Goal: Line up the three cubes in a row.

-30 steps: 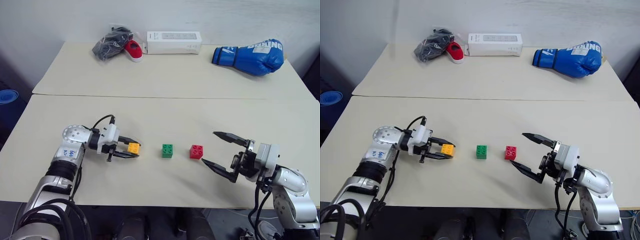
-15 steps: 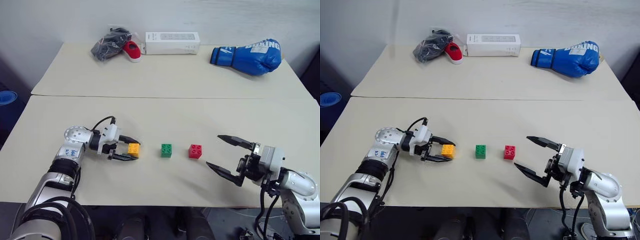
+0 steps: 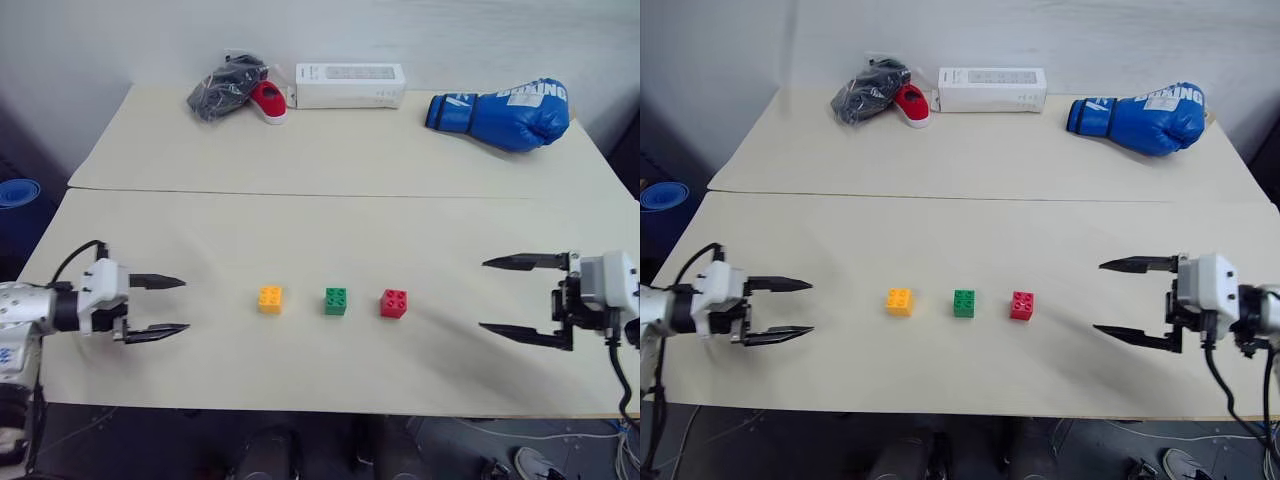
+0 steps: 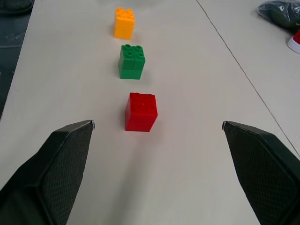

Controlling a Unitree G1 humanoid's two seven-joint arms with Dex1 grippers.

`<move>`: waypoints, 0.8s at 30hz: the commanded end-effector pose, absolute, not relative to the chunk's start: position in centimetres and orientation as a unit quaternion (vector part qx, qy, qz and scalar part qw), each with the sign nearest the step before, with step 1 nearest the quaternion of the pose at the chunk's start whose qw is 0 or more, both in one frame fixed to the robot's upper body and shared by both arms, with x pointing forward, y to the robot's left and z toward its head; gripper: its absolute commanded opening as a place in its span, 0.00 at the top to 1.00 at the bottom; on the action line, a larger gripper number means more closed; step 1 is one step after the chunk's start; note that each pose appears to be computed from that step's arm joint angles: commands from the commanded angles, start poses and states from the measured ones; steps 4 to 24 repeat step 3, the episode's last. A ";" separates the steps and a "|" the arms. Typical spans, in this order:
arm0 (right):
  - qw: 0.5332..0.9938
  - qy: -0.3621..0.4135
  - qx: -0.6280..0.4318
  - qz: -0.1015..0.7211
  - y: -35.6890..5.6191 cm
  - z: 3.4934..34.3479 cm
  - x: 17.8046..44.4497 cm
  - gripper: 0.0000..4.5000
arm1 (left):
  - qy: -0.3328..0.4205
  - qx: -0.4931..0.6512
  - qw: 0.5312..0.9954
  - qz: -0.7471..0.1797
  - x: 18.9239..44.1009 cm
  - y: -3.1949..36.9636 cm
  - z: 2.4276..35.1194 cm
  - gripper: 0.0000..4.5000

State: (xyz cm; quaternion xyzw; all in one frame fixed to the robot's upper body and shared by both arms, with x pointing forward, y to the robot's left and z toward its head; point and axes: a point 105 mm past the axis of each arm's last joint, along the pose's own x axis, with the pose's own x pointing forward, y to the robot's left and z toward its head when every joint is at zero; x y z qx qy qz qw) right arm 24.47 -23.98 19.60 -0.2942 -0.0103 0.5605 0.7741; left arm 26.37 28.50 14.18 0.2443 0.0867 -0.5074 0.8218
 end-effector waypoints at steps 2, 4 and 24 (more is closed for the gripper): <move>0.765 -0.009 -0.297 0.572 -24.4 19.4 24.6 0.00 | 0.061 0.250 0.844 -0.470 25.7 28.5 15.5 0.12; 0.763 -0.009 -0.297 0.574 -24.4 19.1 24.7 0.00 | 0.068 0.247 0.846 -0.468 25.4 28.5 15.3 0.12; 0.763 -0.009 -0.297 0.574 -24.4 19.1 24.7 0.00 | 0.068 0.247 0.846 -0.468 25.4 28.5 15.3 0.12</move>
